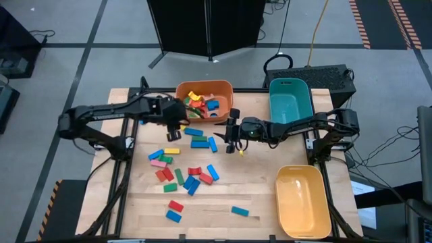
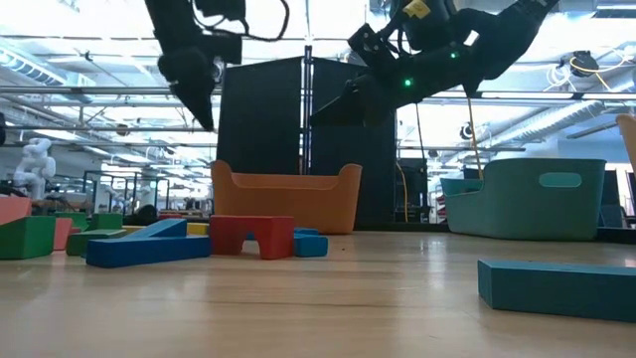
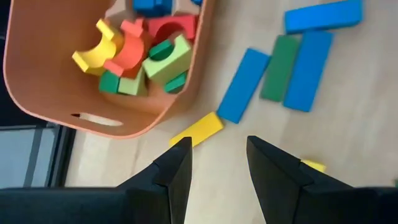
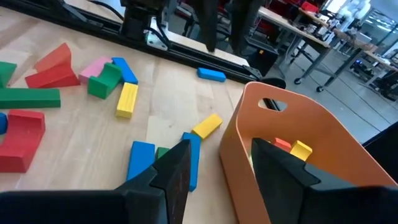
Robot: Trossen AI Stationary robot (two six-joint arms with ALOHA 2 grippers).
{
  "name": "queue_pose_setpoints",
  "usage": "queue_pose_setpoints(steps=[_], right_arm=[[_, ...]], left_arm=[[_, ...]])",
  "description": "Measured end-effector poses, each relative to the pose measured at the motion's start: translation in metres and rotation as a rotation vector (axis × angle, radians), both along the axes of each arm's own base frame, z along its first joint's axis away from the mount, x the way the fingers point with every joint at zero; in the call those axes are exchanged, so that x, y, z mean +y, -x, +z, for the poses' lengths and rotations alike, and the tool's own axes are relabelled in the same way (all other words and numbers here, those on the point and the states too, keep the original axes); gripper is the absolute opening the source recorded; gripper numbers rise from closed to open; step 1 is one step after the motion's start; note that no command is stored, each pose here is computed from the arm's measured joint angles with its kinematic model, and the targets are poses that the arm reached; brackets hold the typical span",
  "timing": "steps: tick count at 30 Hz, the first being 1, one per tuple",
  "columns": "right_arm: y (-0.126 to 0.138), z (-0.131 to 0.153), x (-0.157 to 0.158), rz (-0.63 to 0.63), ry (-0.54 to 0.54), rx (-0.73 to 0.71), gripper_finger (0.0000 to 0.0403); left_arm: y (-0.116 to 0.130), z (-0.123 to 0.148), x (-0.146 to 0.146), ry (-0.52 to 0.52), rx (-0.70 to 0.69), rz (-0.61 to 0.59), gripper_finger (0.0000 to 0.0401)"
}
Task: Sort blocks by size
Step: Put the green arch block into the orange bin
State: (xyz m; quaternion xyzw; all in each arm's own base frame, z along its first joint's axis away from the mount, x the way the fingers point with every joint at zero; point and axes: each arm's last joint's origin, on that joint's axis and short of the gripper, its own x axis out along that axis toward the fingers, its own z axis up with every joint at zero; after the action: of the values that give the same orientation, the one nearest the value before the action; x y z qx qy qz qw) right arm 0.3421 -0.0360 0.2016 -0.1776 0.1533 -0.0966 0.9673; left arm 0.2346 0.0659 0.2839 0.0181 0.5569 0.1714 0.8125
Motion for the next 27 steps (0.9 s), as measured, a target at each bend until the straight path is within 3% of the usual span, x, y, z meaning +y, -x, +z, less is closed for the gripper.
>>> queue_pose_setpoints(steps=[7,18,27], right_arm=[[0.000,-0.001,0.000,0.000,-0.002,0.005,0.0157],[0.000,-0.001,0.000,0.000,-0.003,0.007,0.0157],[0.000,-0.001,0.000,-0.005,-0.018,0.001,0.0157]], left_arm=[[0.008,0.000,-0.033,0.040,-0.018,-0.033,0.0155],[0.017,-0.056,-0.077,0.141,0.047,-0.112,0.0155],[0.026,-0.085,-0.093,0.197,0.084,-0.193,0.0155]])
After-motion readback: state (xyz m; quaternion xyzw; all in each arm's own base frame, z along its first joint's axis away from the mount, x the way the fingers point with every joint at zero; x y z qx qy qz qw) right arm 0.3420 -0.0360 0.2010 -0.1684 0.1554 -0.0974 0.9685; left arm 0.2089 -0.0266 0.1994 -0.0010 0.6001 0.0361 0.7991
